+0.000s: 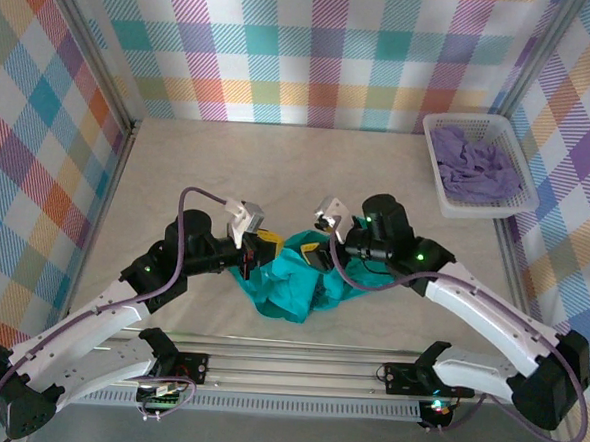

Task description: Fold the inside-out t-shirt

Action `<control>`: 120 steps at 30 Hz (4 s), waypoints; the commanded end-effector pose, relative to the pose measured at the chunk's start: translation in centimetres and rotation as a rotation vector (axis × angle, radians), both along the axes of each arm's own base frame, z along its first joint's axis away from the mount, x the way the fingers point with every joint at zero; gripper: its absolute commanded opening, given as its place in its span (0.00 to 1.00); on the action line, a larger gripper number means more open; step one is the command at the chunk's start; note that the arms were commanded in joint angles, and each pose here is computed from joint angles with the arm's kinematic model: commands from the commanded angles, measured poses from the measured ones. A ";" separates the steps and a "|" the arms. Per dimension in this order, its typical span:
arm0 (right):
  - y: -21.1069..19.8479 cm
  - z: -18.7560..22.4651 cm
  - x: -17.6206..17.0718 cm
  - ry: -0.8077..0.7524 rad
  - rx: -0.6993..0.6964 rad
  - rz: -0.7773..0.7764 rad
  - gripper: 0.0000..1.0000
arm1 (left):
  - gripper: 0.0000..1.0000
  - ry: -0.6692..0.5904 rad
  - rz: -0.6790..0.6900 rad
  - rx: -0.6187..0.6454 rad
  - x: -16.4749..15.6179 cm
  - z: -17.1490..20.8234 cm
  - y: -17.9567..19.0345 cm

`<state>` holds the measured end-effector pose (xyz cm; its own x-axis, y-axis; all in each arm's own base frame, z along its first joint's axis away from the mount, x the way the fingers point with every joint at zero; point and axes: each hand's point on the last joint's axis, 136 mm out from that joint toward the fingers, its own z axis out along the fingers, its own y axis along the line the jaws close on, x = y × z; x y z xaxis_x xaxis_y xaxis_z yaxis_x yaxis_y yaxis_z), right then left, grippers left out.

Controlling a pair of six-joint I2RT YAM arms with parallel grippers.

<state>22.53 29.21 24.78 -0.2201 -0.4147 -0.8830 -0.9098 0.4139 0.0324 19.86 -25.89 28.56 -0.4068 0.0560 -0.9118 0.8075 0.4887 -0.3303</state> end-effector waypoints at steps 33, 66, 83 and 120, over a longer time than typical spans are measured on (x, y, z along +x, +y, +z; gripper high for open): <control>1.7 4.4 1.8 0.310 0.122 -0.059 0.00 | 0.42 0.058 0.190 0.038 1.4 -2.8 2.8; 3.3 3.1 4.5 0.450 0.150 -0.117 0.00 | 0.29 0.268 0.215 0.005 1.0 -3.7 -2.2; 2.1 3.2 7.1 0.327 0.146 -0.255 0.00 | 0.00 0.374 0.376 0.127 -1.2 -5.2 3.9; 2.4 2.5 6.5 0.383 0.079 -0.134 0.00 | 0.58 -0.546 0.049 0.305 -1.8 -7.7 3.0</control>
<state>29.28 31.38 26.18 -0.6092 -0.2876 -0.7391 -0.7374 0.5483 0.3945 17.62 -22.38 18.37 -0.0432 0.3656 -0.9298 0.8154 0.5507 0.1786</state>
